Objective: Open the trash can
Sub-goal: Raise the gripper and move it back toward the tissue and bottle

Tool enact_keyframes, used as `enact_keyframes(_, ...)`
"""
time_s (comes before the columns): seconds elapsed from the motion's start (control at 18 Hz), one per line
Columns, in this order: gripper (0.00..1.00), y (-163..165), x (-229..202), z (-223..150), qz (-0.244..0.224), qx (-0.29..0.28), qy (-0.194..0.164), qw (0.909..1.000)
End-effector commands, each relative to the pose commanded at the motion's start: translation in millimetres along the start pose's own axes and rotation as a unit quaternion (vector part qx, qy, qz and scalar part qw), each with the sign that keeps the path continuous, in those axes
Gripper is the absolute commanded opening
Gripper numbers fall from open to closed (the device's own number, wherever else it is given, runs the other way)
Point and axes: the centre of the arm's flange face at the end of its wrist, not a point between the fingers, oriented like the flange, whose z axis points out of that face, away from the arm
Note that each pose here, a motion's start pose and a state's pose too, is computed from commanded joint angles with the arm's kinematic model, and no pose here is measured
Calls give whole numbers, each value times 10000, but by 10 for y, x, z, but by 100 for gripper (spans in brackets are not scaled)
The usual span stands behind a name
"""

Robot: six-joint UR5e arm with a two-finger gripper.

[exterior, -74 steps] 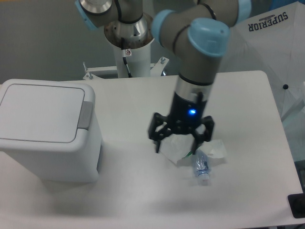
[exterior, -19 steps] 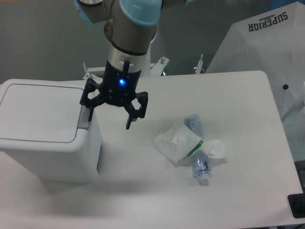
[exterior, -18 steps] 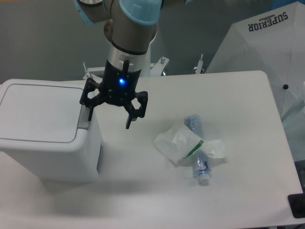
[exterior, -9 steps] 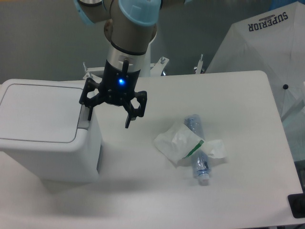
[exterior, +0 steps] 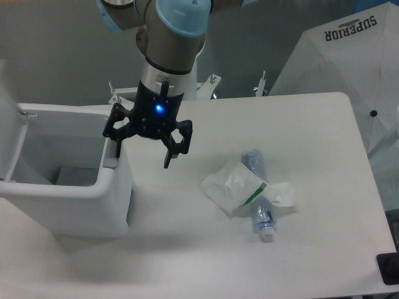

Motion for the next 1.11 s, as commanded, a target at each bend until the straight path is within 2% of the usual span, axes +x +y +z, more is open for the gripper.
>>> enact_keyframes(0.33, 100, -124, 19, -218, 55, 218, -55, 9997)
enact_keyframes(0.5, 100, -194, -135, -389, 58, 372, -185, 9991)
enact_keyframes(0.61, 100, -207, -453, -388, -130, 400, -292, 9987)
enact_keyframes(0.72, 100, -157, -981, -273, -311, 335, -385, 9982)
enact_keyframes(0.89, 100, -79, -1576, -267, -409, 302, -509, 9974)
enact_keyframes(1.11, 100, -103, -2023, -68, -335, 170, -522, 9979)
